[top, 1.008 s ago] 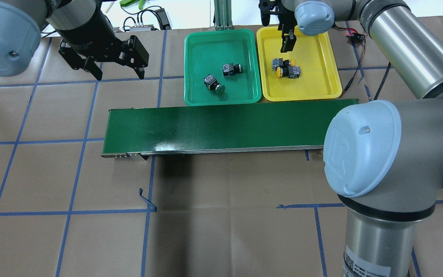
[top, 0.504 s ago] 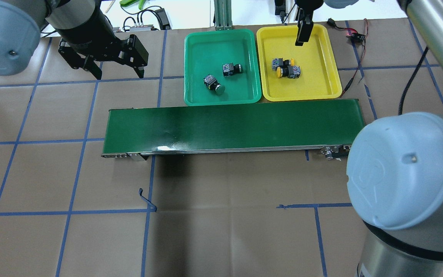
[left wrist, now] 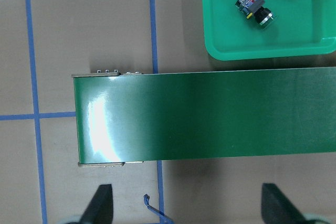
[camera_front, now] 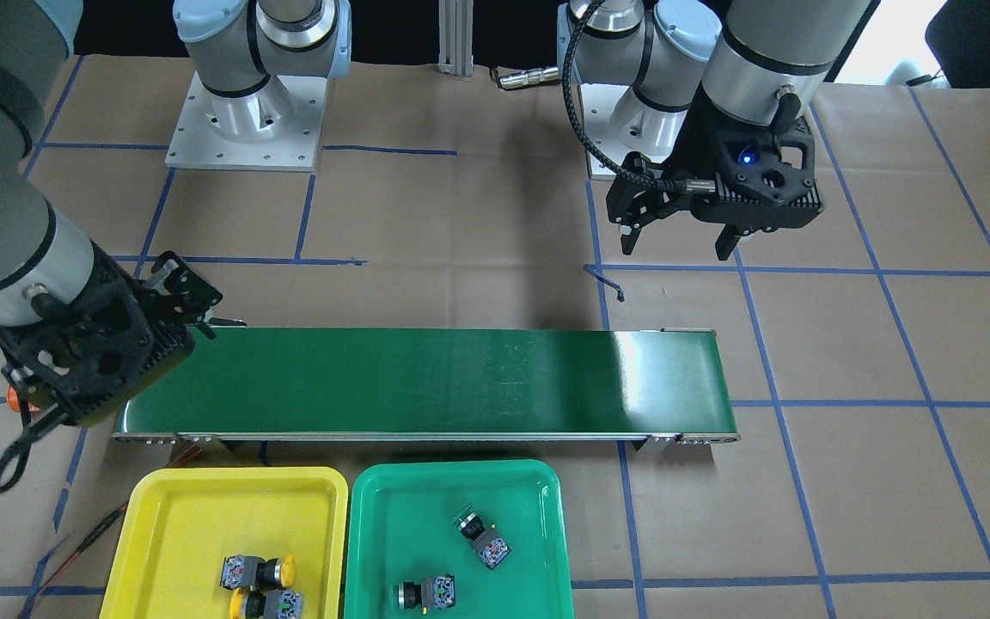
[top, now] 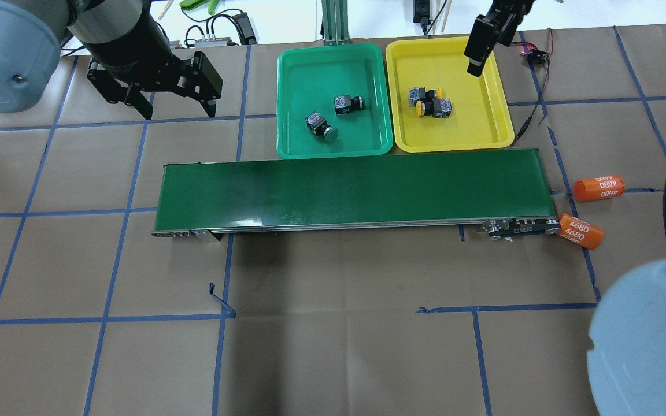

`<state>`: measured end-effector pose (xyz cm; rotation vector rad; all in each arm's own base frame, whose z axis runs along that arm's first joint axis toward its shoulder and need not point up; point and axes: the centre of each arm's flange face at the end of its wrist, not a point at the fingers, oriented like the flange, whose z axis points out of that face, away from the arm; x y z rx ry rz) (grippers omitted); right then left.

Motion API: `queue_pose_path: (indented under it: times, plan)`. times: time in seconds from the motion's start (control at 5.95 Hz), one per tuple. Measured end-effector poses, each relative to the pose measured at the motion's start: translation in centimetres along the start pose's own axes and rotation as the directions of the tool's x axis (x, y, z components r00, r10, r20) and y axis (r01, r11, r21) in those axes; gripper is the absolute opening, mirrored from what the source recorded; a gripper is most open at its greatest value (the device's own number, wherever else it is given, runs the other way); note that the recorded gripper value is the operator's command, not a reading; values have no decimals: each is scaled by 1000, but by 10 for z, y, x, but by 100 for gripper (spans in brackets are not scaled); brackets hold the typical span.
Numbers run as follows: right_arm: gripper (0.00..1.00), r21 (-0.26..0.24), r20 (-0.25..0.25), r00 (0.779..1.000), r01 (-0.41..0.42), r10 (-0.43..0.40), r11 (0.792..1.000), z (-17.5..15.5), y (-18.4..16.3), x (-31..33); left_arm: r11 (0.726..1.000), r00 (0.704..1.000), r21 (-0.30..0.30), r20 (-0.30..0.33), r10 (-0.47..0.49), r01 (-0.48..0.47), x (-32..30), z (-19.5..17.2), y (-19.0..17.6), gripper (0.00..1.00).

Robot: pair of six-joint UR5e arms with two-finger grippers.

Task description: Sort buttons by color to trays

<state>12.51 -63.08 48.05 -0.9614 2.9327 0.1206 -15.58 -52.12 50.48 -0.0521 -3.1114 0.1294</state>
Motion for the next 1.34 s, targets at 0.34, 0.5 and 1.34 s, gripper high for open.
queue_pose_path:
  times: [0.34, 0.5, 1.34]
  plan:
    - [100, -6, 5, 890, -456, 456, 890, -11, 56, -51, 1000, 1000, 1, 0, 0, 0, 0, 0, 0, 99]
    - [100, -11, 2, 828, -560, 560, 828, -9, 67, -69, 1000, 1000, 1, 0, 1, -1, 0, 0, 0, 99]
    - [100, 90, -10, 773, -631, 634, 771, -6, 62, -69, 1000, 1000, -2, 0, 2, -2, -1, 1, 0, 99]
